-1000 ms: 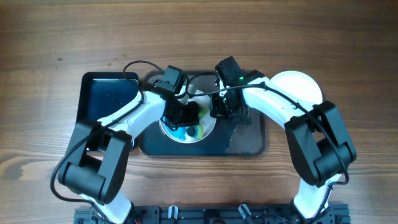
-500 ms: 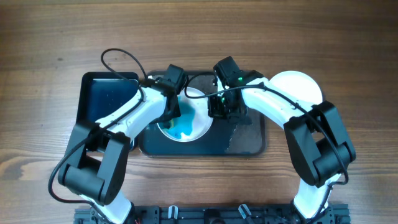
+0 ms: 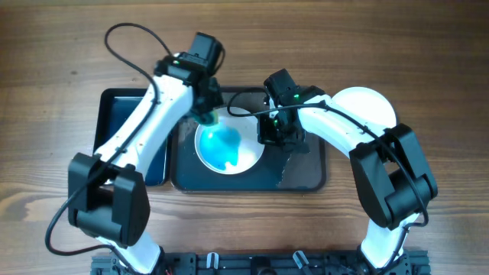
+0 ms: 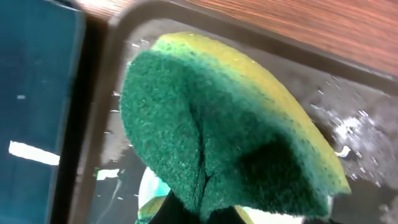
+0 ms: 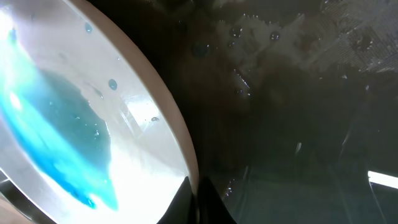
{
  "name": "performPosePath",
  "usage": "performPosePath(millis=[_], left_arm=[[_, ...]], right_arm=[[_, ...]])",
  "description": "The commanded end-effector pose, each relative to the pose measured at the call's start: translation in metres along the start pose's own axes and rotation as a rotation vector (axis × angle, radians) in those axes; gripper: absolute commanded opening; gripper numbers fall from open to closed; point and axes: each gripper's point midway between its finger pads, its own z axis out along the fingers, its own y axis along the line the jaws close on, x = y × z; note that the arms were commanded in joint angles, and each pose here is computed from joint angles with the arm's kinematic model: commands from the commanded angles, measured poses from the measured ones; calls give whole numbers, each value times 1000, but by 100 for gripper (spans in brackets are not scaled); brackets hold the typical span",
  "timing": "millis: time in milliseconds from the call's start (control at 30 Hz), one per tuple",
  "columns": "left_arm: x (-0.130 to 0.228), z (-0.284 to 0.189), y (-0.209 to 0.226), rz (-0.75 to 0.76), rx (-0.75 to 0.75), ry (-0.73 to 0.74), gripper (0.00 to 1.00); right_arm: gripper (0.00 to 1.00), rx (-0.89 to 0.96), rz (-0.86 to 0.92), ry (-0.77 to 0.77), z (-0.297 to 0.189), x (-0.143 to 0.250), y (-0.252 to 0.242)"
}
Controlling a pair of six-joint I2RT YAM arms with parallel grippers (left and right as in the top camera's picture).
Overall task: Clean dirty plates on tray and stack at the side
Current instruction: 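Scrub the held plate with the sponge in the left gripper, then lift the plate with the right gripper and carry it right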
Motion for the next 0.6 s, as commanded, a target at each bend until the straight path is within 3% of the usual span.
performPosePath(millis=[0, 267, 567], left_arm=[[-28, 2, 35, -97, -31, -29, 4], [-15, 15, 52, -144, -24, 57, 4], [-5, 18, 55, -141, -39, 87, 4]], right_arm=[[5, 20, 3, -11, 7, -5, -6], [4, -29, -51, -29, 1, -8, 6], [4, 292, -130, -446, -142, -28, -22]])
